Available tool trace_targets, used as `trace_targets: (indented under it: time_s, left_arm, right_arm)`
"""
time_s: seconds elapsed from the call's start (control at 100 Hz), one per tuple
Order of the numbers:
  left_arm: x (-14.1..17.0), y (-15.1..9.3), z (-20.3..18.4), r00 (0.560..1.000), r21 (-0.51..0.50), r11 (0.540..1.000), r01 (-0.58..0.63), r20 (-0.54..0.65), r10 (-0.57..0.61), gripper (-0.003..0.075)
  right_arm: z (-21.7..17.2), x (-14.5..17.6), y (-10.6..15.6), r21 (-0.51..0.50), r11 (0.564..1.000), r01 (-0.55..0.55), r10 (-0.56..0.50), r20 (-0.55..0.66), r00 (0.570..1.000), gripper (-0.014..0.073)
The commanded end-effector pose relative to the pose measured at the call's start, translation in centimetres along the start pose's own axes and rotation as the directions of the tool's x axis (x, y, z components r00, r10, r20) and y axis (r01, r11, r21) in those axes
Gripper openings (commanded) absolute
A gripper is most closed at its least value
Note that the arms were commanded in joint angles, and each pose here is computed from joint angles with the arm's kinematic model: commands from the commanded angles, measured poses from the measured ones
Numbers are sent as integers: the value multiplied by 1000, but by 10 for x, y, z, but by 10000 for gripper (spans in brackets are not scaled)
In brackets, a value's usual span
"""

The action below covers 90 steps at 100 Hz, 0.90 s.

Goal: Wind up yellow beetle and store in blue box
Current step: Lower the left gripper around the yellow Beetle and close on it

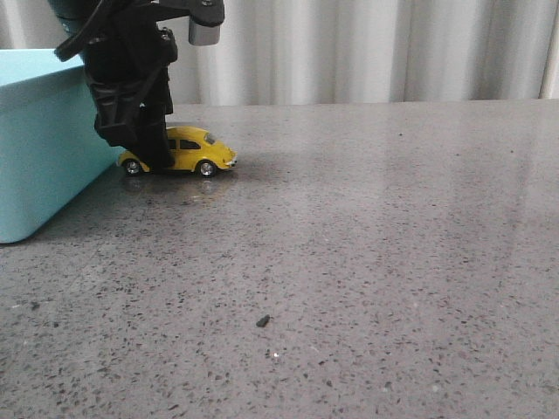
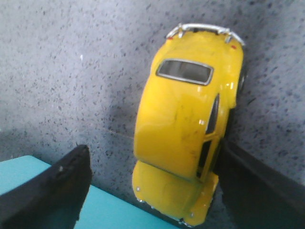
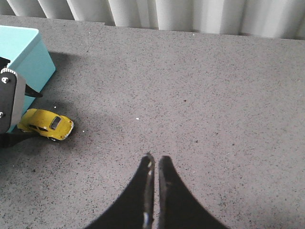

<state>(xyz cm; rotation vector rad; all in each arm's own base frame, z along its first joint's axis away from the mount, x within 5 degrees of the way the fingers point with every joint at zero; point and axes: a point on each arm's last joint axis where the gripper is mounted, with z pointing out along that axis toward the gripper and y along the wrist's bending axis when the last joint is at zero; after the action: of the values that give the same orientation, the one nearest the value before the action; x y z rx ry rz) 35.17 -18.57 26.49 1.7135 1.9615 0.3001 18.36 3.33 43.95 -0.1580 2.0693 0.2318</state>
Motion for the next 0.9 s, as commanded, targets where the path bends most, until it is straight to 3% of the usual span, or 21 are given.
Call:
trace_targets:
  time_s: [0.0,0.71,0.89]
  left_arm:
    - [-7,14,-25,997,-88,996,9,78,-2,512]
    - [-14,7,-15,990,-14,1000,-20,140,21,510]
    - [-14,6,-15,990,-10,1000,-20,138,21,394]
  right_arm:
    - [-12,-13,1,3,1000,8,-8,119,993,-61]
    - [-12,-13,1,3,1000,8,-8,118,993,-61]
    - [-12,-13,1,3,1000,8,-8,118,993,-61]
